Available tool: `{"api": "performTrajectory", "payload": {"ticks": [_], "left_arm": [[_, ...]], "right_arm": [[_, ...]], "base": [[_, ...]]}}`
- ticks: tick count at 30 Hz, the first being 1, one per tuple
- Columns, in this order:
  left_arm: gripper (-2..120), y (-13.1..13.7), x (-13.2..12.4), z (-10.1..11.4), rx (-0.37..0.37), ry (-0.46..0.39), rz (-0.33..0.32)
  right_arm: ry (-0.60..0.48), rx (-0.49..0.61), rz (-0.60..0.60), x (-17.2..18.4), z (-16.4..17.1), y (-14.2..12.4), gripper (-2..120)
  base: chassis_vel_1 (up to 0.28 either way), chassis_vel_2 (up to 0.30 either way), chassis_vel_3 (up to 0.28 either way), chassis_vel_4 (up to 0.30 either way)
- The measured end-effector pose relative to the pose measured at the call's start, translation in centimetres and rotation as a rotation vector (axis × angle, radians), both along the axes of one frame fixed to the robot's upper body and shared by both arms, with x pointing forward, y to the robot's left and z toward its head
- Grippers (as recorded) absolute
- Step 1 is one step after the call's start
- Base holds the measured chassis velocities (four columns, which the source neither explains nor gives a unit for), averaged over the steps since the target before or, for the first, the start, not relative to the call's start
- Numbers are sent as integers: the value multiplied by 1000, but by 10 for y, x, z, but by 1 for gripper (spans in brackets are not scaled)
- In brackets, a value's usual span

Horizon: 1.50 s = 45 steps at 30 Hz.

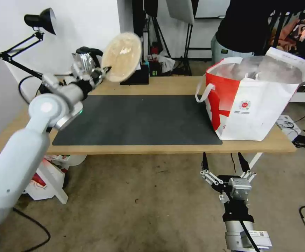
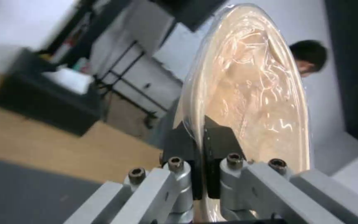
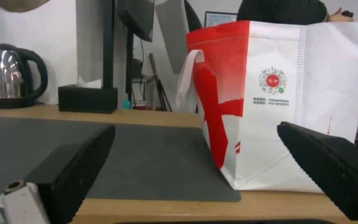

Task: Pick up the trash from the table and place it into the takeout bag.

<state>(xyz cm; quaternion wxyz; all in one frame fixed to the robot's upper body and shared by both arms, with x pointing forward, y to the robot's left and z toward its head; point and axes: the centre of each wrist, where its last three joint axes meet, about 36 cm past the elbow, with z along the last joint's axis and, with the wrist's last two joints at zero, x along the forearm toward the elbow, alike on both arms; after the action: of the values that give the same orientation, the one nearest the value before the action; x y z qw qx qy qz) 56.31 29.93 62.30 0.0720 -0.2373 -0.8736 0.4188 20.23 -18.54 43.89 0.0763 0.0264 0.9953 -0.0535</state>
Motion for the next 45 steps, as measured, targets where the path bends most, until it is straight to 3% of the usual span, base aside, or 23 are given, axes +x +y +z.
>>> {"api": "performTrajectory", "payload": {"ticks": [11, 14, 19, 21, 31, 37, 45], "left_arm": [[1, -43, 40, 19, -49, -90, -123], [1, -68, 53, 21, -32, -109, -172], [1, -89, 61, 28, -21, -129, -207], [1, -117, 72, 40, -6, -160, -255], [1, -173, 100, 50, 31, -181, -311], [1, -221, 122, 72, 72, -185, -331], [1, -267, 134, 71, 133, -159, -361]], "right_arm": [[0, 0, 0, 0, 0, 0, 100], [0, 0, 0, 0, 0, 0, 100], [0, 0, 0, 0, 0, 0, 100], [0, 0, 0, 0, 0, 0, 100], [0, 0, 0, 0, 0, 0, 100], [0, 0, 0, 0, 0, 0, 100], [0, 0, 0, 0, 0, 0, 100]], "base": [[0, 0, 0, 0], [0, 0, 0, 0], [0, 0, 0, 0], [0, 0, 0, 0], [0, 0, 0, 0], [0, 0, 0, 0], [0, 0, 0, 0]]}}
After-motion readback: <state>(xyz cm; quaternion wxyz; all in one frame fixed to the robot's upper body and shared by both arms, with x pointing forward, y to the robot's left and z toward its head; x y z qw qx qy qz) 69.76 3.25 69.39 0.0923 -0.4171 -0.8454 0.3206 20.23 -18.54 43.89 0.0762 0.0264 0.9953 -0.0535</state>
